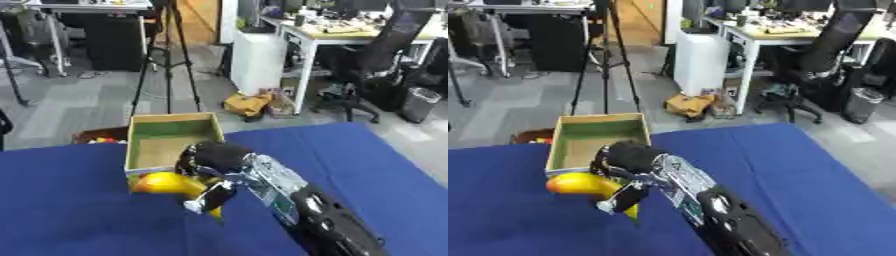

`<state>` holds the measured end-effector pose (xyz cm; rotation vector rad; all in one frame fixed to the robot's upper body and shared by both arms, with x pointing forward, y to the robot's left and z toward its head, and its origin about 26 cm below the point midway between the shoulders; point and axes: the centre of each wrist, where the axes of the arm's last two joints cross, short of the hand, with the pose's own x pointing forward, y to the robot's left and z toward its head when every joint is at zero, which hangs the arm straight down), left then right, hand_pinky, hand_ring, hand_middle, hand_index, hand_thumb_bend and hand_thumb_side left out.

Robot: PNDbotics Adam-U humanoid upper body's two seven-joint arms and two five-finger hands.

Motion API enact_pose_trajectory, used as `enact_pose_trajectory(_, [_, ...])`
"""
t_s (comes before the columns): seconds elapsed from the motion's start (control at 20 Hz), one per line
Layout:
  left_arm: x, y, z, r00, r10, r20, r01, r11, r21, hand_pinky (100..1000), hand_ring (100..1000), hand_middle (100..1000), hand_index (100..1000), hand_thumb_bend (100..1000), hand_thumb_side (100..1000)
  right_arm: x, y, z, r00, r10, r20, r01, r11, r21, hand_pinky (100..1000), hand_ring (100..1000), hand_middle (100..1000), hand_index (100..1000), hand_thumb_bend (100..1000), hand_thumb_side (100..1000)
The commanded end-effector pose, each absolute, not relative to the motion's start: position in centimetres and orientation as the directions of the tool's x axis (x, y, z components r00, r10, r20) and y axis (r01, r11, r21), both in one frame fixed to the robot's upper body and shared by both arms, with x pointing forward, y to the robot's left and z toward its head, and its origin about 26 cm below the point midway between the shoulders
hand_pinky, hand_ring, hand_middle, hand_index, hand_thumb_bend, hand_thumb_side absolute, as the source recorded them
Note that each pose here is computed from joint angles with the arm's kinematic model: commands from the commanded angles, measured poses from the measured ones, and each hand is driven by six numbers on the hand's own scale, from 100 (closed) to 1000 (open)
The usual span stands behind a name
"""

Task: Pick up objects on the table and place them in the box.

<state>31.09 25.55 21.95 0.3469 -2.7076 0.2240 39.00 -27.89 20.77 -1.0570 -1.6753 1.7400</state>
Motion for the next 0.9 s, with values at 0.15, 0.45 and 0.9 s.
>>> enact_pose_trajectory(0.15, [30.8, 25.6, 22.6, -0.900, -0.215, 0.379, -0.270, 0.958, -0.099, 472, 669, 648, 864, 100, 990, 38.3, -28.0, 23.2, -0.569, 0.795, -0.213, 0.214, -0.107, -0.971, 434, 527, 469, 529, 100, 547])
enact_pose_trajectory(0.45, [30.8, 25.5, 22.6, -0.900, -0.216, 0.378, -0.269, 0.959, -0.094, 474, 670, 649, 864, 100, 989, 37.9, -28.1, 24.6, -0.570, 0.797, -0.199, 0.240, -0.070, -0.968, 428, 516, 461, 522, 100, 554])
enact_pose_trajectory(0.9, [30.8, 25.5, 22.6, -0.901, -0.215, 0.378, -0.267, 0.959, -0.091, 473, 669, 648, 864, 100, 990, 37.5, -28.9, 27.4, -0.555, 0.814, -0.170, 0.286, -0.005, -0.958, 417, 504, 440, 522, 100, 556])
